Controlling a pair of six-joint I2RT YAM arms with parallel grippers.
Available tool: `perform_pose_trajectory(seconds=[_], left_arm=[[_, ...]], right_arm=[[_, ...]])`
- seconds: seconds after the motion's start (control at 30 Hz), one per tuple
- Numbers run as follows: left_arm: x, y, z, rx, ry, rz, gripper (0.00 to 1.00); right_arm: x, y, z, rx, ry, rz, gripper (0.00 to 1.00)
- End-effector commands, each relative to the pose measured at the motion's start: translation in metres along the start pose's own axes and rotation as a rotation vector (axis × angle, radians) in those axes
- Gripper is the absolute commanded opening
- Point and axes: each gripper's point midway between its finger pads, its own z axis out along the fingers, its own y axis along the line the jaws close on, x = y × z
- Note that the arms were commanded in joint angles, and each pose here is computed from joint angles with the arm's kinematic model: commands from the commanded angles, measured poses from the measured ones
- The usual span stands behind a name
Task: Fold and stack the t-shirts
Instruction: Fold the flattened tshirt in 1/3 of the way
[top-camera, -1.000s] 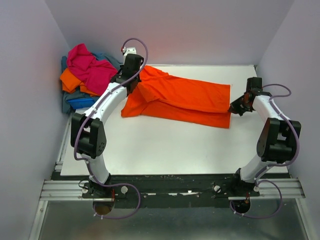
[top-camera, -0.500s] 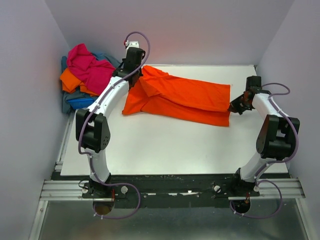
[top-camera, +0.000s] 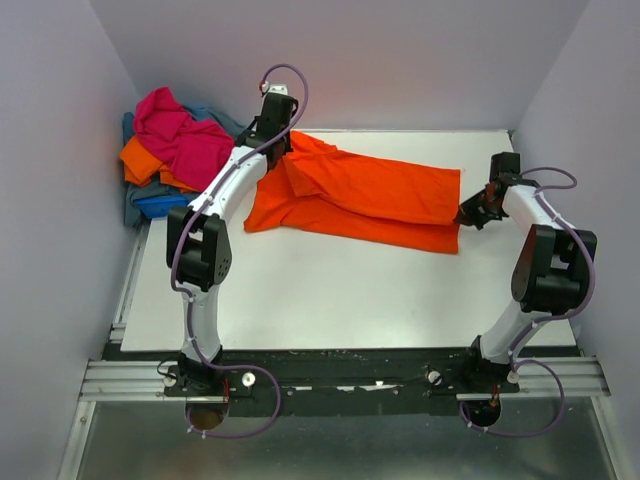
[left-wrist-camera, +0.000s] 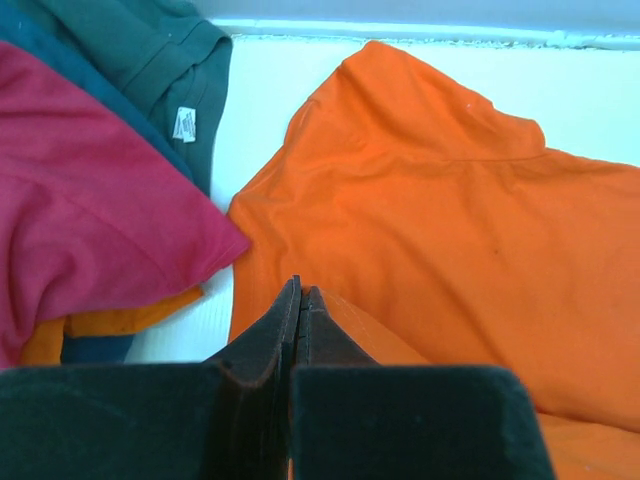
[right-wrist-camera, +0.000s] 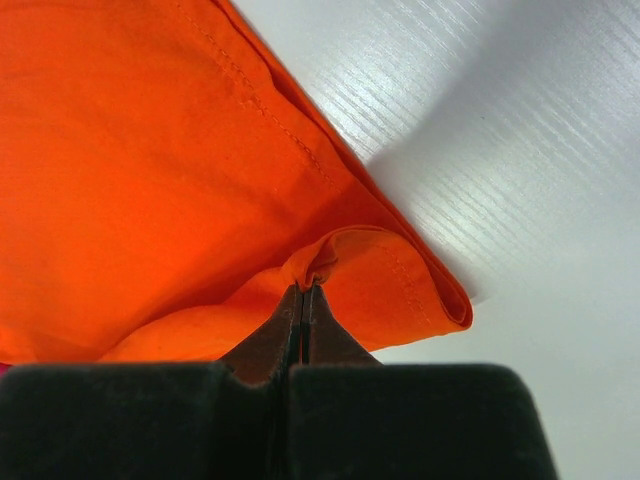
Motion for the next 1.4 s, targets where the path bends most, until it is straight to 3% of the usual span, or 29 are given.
perform_pose_trajectory(seconds=[0.0,0.47,1.17,1.23,1.3,1.37], left_arm=[[-0.015,-0.011,0.007,0.042,-0.006,0.004,0.00],[0.001,-0.047,0.033,0.120,0.036,0.051,0.00],[-0.004,-0.088,0.057,0.211,-0.018,0.050,0.00],[0.003,-0.091,0.061,0.213,-0.005,0.053,0.00],[0.008,-0.093,0.064,0.217,0.007,0.052,0.02],[0.014,-0.091,0.067,0.209,0.023,0.047,0.28]], right_arm=[[-0.002,0.004,0.003,-0.001,0.008,0.010,0.01],[-0.003,0.008,0.008,0.002,0.009,0.009,0.01],[-0.005,0.006,0.020,0.028,0.017,0.001,0.01],[-0.004,0.011,0.019,-0.006,0.026,-0.027,0.06],[-0.001,0.016,0.016,-0.065,0.018,-0.051,0.22],[0.003,0.015,0.011,-0.113,-0.008,-0.050,0.42]])
